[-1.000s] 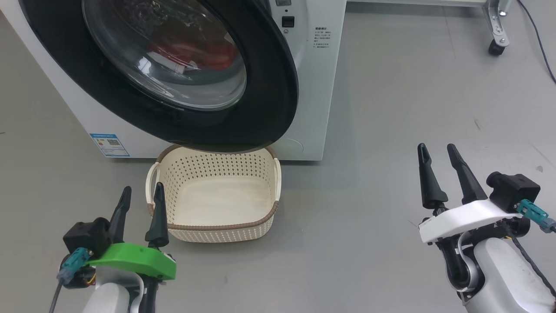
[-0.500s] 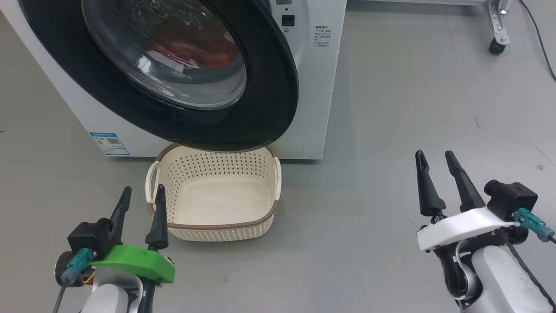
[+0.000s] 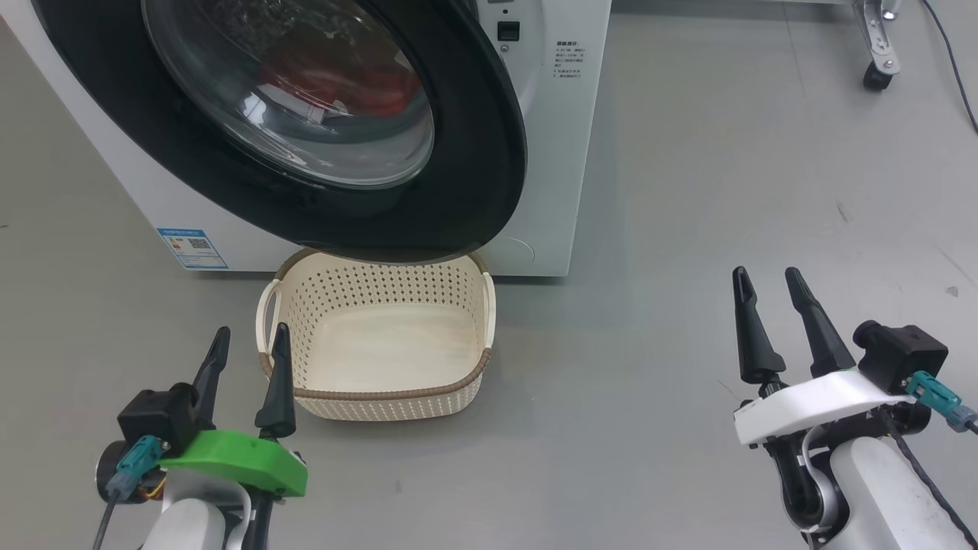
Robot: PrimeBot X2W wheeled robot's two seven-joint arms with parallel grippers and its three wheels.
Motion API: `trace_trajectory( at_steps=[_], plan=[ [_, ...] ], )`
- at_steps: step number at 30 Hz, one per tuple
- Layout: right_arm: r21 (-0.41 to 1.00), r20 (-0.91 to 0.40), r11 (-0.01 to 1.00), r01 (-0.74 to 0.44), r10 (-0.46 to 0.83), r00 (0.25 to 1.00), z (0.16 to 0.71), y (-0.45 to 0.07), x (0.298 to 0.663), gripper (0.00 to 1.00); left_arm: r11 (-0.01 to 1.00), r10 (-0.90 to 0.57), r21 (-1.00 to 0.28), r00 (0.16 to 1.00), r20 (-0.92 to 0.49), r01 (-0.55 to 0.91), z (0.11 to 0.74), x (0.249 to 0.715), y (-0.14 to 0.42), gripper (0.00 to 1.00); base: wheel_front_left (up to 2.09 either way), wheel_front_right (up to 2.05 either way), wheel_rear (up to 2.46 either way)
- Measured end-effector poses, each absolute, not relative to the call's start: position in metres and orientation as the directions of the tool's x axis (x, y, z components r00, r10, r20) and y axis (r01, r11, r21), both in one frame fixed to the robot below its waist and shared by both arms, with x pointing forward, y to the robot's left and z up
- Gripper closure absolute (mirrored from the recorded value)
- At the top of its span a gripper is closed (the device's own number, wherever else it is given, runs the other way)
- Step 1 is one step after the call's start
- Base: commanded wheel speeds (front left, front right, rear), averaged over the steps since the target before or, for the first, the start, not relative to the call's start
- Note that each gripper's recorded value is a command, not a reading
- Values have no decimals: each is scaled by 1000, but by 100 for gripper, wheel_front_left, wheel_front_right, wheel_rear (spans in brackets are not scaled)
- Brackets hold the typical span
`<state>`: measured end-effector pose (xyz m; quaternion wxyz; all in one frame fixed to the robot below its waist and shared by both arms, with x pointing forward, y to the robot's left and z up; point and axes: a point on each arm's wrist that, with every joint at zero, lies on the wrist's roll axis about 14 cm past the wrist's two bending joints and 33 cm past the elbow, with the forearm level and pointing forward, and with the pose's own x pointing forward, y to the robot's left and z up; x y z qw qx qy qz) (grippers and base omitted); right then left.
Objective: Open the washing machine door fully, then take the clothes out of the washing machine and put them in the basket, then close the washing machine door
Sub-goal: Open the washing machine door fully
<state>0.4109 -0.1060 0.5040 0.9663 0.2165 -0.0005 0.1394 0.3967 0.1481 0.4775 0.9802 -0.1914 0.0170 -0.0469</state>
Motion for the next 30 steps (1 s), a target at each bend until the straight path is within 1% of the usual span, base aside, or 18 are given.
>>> trace_trajectory(
  at_steps=[21,22,23,24,25,30],
  plan=[
    [425,33,868,-256,268,963,492,-106,413,0,923,-90,-377,995,-32,71,471,398,150,0,0,0,0],
    [425,31,868,-257,270,962,492,-106,413,28,923,-90,-377,995,-33,71,471,398,150,0,0,0,0],
    [425,30,868,-258,271,962,491,-105,414,59,923,-91,-378,995,-36,71,470,398,149,0,0,0,0],
    [424,28,868,-259,273,962,490,-105,414,81,923,-94,-378,995,-39,73,469,397,148,0,0,0,0],
    [421,25,869,-261,276,961,489,-105,415,100,923,-95,-379,995,-42,72,468,397,148,0,0,0,0],
    [419,41,861,-290,301,953,492,-100,424,100,922,-84,-382,995,-54,58,463,397,151,0,0,0,0]
  ],
)
